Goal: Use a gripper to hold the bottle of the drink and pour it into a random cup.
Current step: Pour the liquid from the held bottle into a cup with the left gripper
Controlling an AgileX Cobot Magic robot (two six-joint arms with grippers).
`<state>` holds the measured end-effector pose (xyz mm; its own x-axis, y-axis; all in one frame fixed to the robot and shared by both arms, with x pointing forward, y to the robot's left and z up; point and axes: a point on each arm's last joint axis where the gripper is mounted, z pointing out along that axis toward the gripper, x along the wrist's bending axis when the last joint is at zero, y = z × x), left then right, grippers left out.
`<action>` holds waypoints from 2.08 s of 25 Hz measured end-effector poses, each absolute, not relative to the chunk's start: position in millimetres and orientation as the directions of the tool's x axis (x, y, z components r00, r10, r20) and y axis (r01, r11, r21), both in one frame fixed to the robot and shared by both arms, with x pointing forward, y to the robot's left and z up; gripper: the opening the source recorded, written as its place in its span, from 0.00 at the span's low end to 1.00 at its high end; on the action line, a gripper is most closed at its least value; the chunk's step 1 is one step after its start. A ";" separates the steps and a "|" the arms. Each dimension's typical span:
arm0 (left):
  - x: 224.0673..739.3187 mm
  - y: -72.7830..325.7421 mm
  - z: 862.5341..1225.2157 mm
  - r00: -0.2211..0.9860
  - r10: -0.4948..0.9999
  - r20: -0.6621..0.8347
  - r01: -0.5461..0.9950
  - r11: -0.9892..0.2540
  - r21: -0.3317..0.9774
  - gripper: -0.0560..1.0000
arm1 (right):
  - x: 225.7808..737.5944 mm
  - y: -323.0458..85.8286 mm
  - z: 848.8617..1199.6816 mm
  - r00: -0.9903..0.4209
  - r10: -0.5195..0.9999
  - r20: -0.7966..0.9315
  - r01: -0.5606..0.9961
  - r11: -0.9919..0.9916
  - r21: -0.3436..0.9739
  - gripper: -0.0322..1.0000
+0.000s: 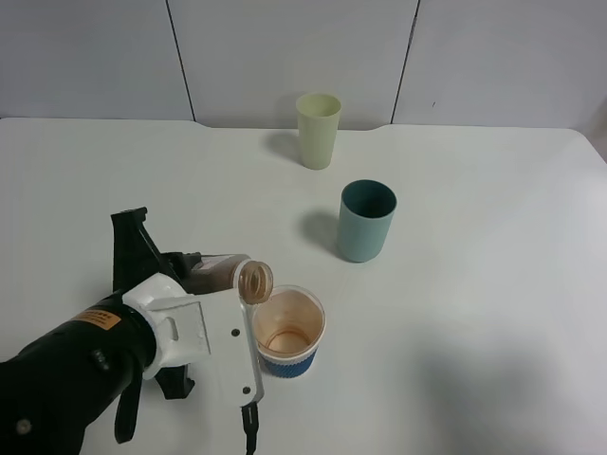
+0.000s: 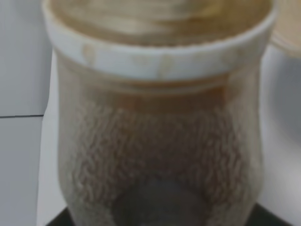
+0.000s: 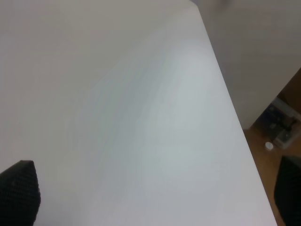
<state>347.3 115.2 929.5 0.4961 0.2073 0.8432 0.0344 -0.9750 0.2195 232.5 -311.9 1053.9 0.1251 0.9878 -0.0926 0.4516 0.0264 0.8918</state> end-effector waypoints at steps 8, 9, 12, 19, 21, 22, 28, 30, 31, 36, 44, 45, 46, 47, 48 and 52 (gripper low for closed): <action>348.9 111.1 929.8 0.469 0.110 0.876 -0.048 -0.988 0.150 0.35 | 232.5 -311.9 1053.9 0.125 0.988 -0.093 0.452 0.026 0.892 0.99; 348.9 110.9 929.4 0.468 0.099 0.878 -0.054 -0.989 0.140 0.35 | 232.5 -311.9 1053.9 0.125 0.988 -0.093 0.452 0.026 0.892 0.99; 349.1 110.5 929.8 0.462 0.060 0.885 -0.077 -0.991 0.107 0.35 | 232.5 -311.9 1053.9 0.125 0.988 -0.093 0.452 0.026 0.892 0.99; 349.5 110.8 930.5 0.450 0.013 0.893 -0.097 -0.993 0.063 0.35 | 232.5 -311.9 1053.9 0.125 0.988 -0.093 0.452 0.026 0.892 0.99; 349.5 110.7 930.6 0.448 0.010 0.894 -0.098 -0.993 0.061 0.35 | 232.5 -311.9 1053.9 0.125 0.988 -0.093 0.452 0.026 0.892 0.99; 349.5 110.7 930.6 0.448 0.009 0.894 -0.099 -0.993 0.060 0.35 | 232.5 -311.9 1053.9 0.125 0.988 -0.093 0.452 0.026 0.892 0.99; 351.1 112.7 933.5 0.415 0.013 0.910 -0.080 -0.995 0.051 0.35 | 232.5 -311.9 1053.9 0.125 0.988 -0.093 0.452 0.026 0.892 0.99; 351.7 113.1 934.6 0.404 0.015 0.915 -0.074 -0.996 0.049 0.35 | 232.5 -311.9 1053.9 0.125 0.988 -0.093 0.452 0.026 0.892 0.99; 351.8 113.2 934.9 0.401 0.015 0.916 -0.073 -0.996 0.048 0.35 | 232.5 -311.9 1053.9 0.125 0.988 -0.093 0.452 0.026 0.892 0.99; 351.8 113.2 935.0 0.400 0.014 0.916 -0.073 -0.996 0.047 0.35 | 232.5 -311.9 1053.9 0.125 0.988 -0.093 0.452 0.026 0.892 0.99; 352.4 110.7 932.3 0.387 -0.016 0.922 -0.097 -0.995 0.024 0.35 | 232.5 -311.9 1053.9 0.125 0.988 -0.093 0.452 0.026 0.892 0.99; 352.4 110.5 932.1 0.387 -0.017 0.922 -0.098 -0.995 0.023 0.35 | 232.5 -311.9 1053.9 0.125 0.988 -0.093 0.452 0.026 0.892 0.99; 352.5 110.4 932.2 0.385 -0.019 0.923 -0.099 -0.995 0.021 0.35 | 232.5 -311.9 1053.9 0.125 0.988 -0.093 0.452 0.026 0.892 0.99; 352.5 110.3 932.2 0.384 -0.020 0.923 -0.100 -0.995 0.021 0.35 | 232.5 -311.9 1053.9 0.125 0.988 -0.093 0.452 0.026 0.892 0.99; 352.6 110.1 932.1 0.383 -0.022 0.924 -0.103 -0.994 0.019 0.35 | 232.5 -311.9 1053.9 0.125 0.988 -0.093 0.452 0.026 0.892 0.99; 352.6 109.7 932.3 0.380 -0.024 0.925 -0.108 -0.994 0.018 0.35 | 232.5 -311.9 1053.9 0.125 0.988 -0.093 0.452 0.026 0.892 0.99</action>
